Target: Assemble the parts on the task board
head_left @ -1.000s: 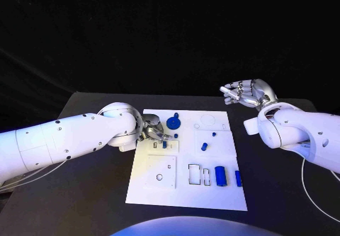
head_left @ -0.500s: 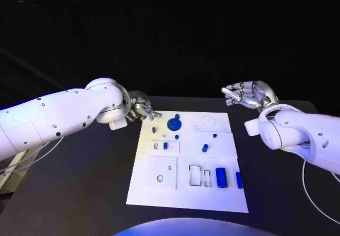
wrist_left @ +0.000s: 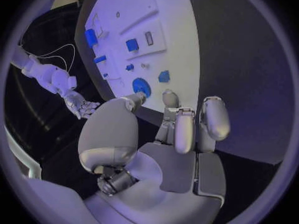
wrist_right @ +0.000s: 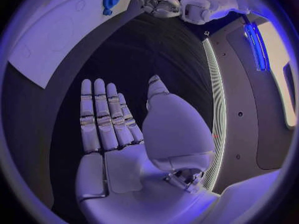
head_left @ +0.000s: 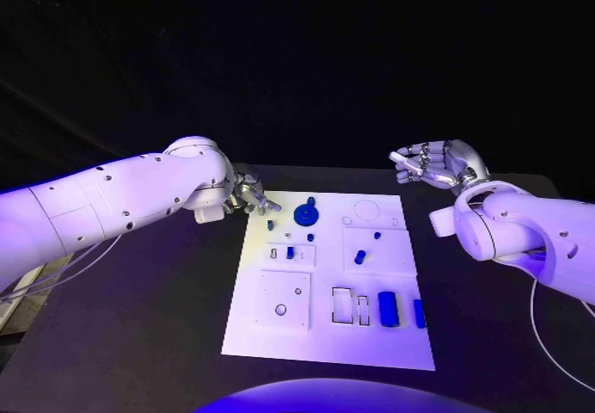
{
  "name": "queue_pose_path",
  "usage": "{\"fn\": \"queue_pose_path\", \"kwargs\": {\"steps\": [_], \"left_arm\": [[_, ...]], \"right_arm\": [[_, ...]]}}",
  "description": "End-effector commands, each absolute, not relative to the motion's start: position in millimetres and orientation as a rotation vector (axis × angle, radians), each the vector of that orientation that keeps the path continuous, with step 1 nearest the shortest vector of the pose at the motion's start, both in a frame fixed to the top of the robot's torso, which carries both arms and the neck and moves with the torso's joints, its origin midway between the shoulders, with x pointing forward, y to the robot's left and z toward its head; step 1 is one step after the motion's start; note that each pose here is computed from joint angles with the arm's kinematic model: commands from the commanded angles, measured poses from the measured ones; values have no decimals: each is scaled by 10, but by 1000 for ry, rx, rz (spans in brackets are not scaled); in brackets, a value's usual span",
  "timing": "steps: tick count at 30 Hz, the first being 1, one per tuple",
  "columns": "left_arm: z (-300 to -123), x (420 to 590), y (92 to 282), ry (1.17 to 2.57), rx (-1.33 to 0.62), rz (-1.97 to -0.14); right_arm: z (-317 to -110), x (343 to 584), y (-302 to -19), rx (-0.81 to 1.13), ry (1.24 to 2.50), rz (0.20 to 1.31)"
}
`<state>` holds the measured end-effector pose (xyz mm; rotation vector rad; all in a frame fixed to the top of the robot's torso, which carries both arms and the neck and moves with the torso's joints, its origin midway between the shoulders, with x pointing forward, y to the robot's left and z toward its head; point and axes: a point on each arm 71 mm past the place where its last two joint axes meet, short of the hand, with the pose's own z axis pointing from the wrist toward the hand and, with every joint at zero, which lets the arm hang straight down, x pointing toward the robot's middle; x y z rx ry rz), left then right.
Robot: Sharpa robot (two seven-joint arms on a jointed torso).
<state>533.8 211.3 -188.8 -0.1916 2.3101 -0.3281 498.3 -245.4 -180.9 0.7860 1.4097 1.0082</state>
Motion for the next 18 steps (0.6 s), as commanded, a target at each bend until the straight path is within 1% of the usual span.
{"fn": "queue_pose_path", "kwargs": {"steps": [1,8,18], "left_arm": [[-1934,5340,2090,2362,-134,-304],[-1993,5369,2053,2388,-128,-292],[-2040,5361,2022,2416,-115,-290]], "right_arm": [[-1809,4977,-2432,774,1418,1025],[-1807,4977,-2421,772,1417,1027],[-1807,4977,-2415,772,1416,1027]]}}
